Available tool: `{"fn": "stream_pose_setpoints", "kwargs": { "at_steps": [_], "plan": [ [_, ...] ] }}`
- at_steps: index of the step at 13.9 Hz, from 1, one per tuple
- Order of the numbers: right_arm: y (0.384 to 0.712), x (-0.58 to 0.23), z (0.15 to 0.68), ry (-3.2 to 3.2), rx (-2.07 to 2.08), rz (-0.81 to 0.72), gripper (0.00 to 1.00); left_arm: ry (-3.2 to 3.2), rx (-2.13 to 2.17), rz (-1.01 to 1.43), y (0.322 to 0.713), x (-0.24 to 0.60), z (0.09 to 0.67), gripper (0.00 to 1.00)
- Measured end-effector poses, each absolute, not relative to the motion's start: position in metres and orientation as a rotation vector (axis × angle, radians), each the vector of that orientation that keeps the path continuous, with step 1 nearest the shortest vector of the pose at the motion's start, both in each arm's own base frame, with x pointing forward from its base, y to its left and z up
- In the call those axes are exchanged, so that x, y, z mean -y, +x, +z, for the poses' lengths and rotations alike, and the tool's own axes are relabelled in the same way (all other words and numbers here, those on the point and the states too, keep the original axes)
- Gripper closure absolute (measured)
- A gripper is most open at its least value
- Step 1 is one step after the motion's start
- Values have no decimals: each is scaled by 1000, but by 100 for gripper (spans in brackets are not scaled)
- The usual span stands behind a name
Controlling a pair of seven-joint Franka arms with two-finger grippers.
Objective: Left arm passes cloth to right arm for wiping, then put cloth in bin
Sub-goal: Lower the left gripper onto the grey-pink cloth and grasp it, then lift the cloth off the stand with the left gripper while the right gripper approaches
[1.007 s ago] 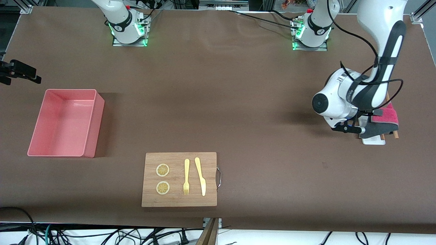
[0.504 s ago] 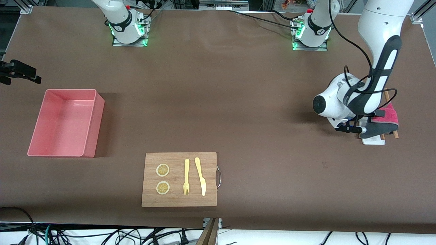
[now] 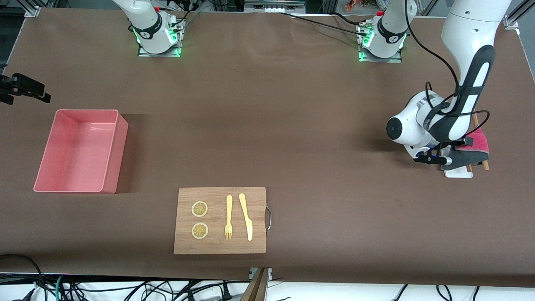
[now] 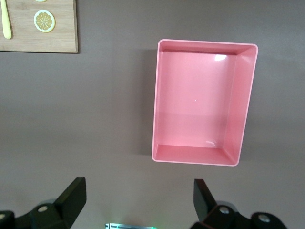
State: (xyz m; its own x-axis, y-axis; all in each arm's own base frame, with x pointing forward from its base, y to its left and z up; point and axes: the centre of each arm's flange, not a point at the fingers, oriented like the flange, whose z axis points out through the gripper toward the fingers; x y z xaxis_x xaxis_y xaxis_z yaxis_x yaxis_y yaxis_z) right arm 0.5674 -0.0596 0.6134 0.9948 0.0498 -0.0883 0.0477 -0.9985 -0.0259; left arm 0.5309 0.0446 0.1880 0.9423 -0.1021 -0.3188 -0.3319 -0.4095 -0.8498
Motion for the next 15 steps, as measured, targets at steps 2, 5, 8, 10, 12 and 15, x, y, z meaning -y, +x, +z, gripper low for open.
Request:
{"fn": "stream_pose_setpoints", "kwargs": {
  "at_steps": [2,5,8,10,12,15],
  "plan": [
    [567,60,613,-3114,76,139,0,-1984,-307,261,531,-51,188,44],
    [567,60,614,-3114,76,137,0,-1986,-307,261,531,-52,188,75],
    [568,60,615,-3115,76,130,0,-1986,-308,260,531,-51,188,98],
    [568,60,615,-3115,76,132,0,-1988,-308,256,532,-49,189,98],
    [569,60,614,-3115,76,133,0,-2000,-302,241,535,-42,198,98],
    [571,60,611,-3115,77,133,0,-2051,-302,271,540,-21,230,98]
  ]
}}
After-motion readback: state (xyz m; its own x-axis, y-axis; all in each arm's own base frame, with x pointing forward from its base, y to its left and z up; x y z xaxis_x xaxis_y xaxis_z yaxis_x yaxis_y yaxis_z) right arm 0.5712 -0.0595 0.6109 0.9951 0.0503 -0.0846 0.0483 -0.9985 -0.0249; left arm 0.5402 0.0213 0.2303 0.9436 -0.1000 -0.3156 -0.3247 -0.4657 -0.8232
